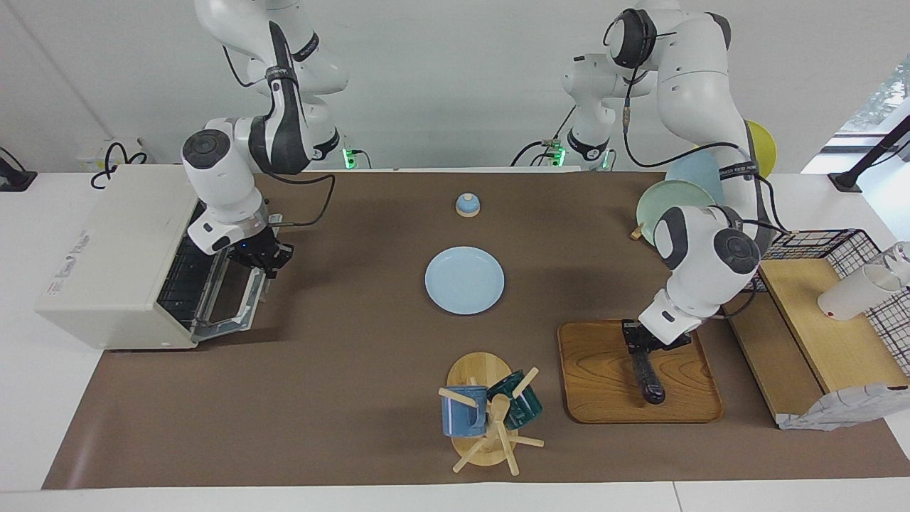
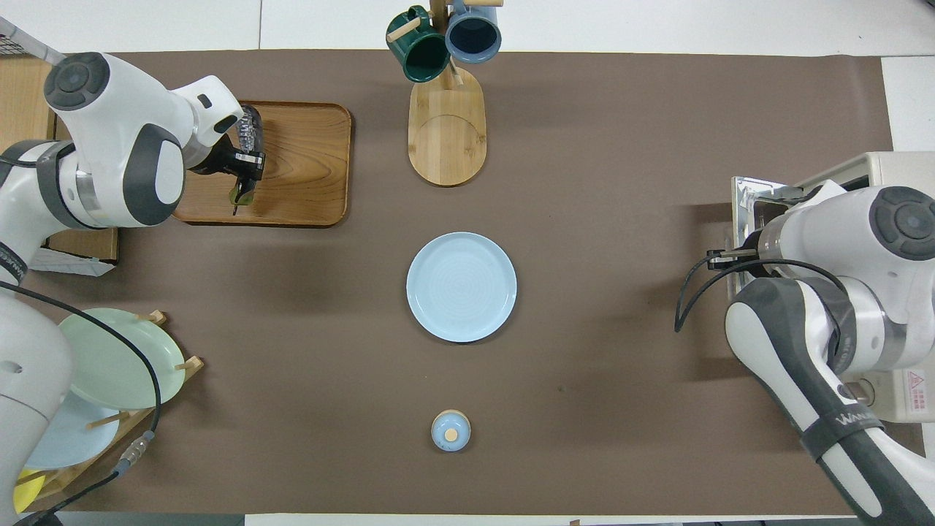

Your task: Put eggplant into oven

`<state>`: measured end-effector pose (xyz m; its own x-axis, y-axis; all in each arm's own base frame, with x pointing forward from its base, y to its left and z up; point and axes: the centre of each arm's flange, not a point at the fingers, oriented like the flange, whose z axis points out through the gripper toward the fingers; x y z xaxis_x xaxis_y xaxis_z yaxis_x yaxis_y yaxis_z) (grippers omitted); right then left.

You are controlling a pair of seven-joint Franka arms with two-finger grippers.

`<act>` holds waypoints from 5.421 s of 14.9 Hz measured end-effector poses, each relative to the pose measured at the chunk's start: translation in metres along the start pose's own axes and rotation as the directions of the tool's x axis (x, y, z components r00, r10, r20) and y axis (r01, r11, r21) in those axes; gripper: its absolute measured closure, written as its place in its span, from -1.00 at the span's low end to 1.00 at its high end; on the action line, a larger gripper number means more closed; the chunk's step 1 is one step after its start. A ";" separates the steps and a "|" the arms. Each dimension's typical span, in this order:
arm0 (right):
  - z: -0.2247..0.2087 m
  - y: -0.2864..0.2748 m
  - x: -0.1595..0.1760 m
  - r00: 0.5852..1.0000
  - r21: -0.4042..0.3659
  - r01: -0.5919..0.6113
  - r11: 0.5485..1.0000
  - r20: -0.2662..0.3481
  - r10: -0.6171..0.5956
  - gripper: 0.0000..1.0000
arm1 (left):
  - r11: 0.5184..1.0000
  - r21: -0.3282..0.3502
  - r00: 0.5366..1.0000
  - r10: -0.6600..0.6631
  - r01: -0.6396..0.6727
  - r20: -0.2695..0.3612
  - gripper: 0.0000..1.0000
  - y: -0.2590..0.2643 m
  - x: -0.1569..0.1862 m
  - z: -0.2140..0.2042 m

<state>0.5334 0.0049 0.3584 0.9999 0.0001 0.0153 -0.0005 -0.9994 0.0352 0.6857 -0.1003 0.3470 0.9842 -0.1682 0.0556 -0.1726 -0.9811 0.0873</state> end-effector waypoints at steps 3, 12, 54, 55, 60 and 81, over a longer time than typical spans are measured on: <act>0.023 -0.005 0.002 1.000 0.018 -0.015 1.000 0.002 0.014 0.98 | 0.994 -0.044 0.995 -0.098 0.099 0.031 0.50 0.020 -0.014 -0.056; 0.046 -0.022 0.017 0.997 0.091 -0.072 0.993 -0.008 0.073 0.98 | 0.981 -0.100 0.983 -0.155 0.165 0.100 0.50 0.230 -0.105 -0.113; 0.030 -0.500 -0.030 0.985 -0.025 0.136 0.990 -0.102 -0.137 0.30 | 0.998 0.022 0.991 -0.062 0.059 0.115 -1.00 0.001 -0.089 -0.220; 0.035 -0.498 -0.033 0.985 -0.028 0.138 0.990 -0.097 -0.140 0.31 | 0.998 0.023 0.990 -0.068 0.066 0.122 -1.00 -0.002 -0.097 -0.234; 0.041 -0.492 -0.042 0.985 -0.029 0.145 0.989 -0.091 -0.147 0.48 | 0.997 0.025 0.986 -0.078 0.075 0.146 -1.00 -0.004 -0.126 -0.254; -0.058 -0.087 0.011 0.981 -0.259 0.160 0.952 0.149 -0.125 0.96 | 0.996 0.070 0.996 -0.056 0.051 0.070 -1.00 -0.004 -0.132 -0.276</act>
<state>0.5437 0.0935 0.4133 0.9832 0.1193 -0.1382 0.1558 -0.9427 0.2949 0.5449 -0.0481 0.6133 0.9927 -0.1192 -0.0195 -0.1188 -0.9927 0.0204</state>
